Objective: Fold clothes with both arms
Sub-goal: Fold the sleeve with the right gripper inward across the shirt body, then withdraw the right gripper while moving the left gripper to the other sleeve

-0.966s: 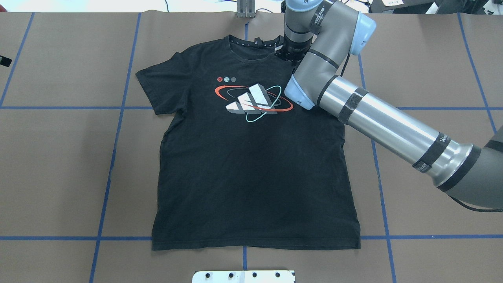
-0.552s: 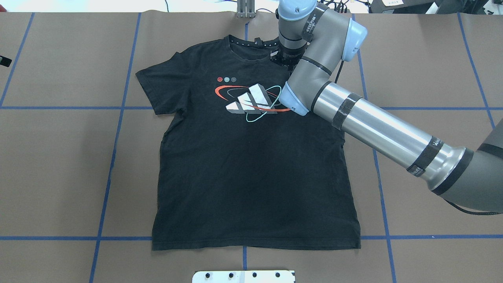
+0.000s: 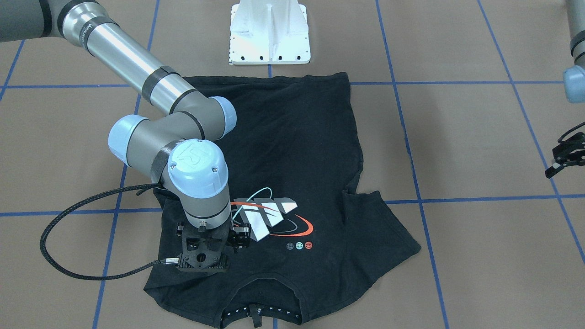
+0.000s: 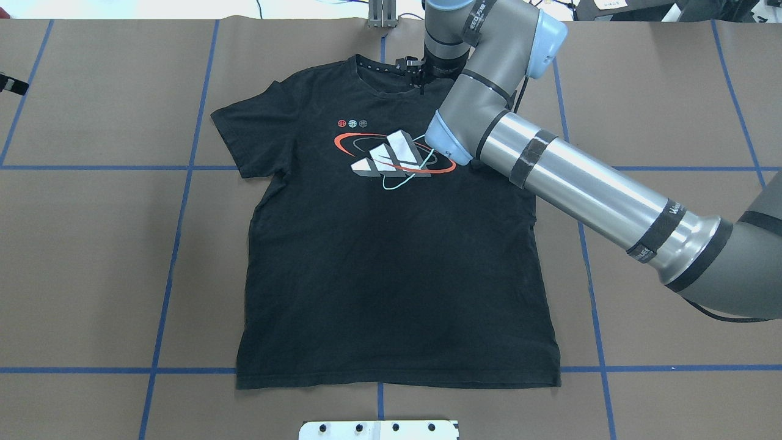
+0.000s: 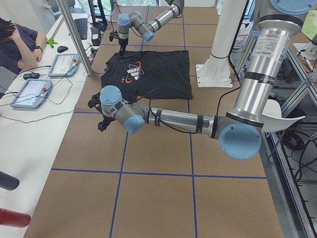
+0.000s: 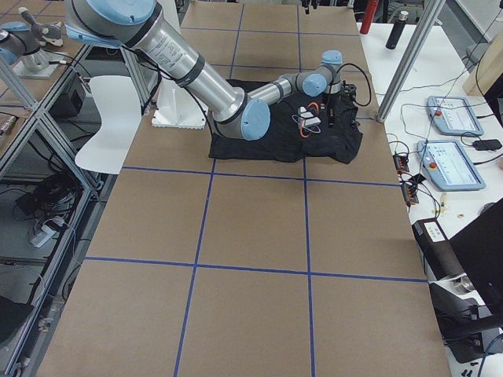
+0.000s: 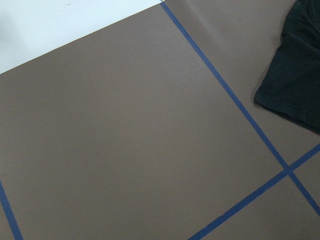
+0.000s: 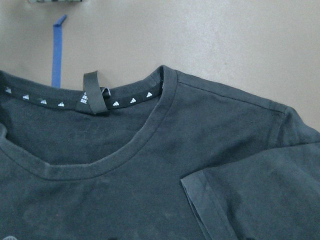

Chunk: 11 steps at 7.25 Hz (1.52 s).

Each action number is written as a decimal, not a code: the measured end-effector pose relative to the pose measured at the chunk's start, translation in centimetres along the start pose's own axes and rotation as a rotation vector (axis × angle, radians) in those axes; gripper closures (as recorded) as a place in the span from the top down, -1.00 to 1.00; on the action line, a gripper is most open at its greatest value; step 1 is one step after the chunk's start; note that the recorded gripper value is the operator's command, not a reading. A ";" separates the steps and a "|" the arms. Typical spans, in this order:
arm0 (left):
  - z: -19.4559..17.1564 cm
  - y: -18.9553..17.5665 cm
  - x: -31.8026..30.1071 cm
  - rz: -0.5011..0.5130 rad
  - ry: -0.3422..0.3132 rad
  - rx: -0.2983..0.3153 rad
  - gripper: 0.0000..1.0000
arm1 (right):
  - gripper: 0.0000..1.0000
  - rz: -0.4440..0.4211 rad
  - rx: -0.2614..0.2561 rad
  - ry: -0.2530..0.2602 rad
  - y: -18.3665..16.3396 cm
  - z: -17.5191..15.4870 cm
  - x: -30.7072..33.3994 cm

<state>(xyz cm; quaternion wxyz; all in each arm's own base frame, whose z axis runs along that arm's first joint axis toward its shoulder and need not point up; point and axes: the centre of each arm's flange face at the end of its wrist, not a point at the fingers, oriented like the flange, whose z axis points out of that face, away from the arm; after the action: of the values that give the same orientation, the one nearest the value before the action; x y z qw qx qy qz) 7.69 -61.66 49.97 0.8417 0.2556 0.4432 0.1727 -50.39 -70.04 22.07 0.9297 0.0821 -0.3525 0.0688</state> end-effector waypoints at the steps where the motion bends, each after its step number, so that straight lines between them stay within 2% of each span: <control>1: 1.2 -1.7 1.9 -0.033 0.019 -0.001 1.00 | 1.00 0.008 -0.012 -0.018 -0.8 -1.0 0.8; 2: 2.9 -3.3 4.3 -0.073 0.033 0.000 1.00 | 1.00 0.001 -0.022 -0.025 -1.0 -2.0 2.2; 4: 7.2 -6.1 8.8 -0.190 0.009 0.044 1.00 | 1.00 -0.070 -0.046 -0.011 -0.2 -3.5 8.4; 7: 16.1 -9.0 13.9 -0.348 -0.053 0.140 1.00 | 1.00 -0.181 -0.068 -0.023 1.3 -4.7 23.2; 9: 20.4 -9.9 15.5 -0.379 -0.090 0.176 1.00 | 1.00 -0.254 -0.088 -0.033 2.7 -5.4 33.7; 11: 22.3 -10.1 15.9 -0.382 -0.097 0.171 0.97 | 1.00 -0.298 -0.107 -0.039 3.5 -5.6 39.8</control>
<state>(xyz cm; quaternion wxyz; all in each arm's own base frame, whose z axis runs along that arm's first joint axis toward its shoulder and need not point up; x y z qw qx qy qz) 35.66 -67.78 44.28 0.8548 0.2452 0.4556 -0.0409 -17.92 -62.71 44.78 0.9255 0.0852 -0.3577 -0.0903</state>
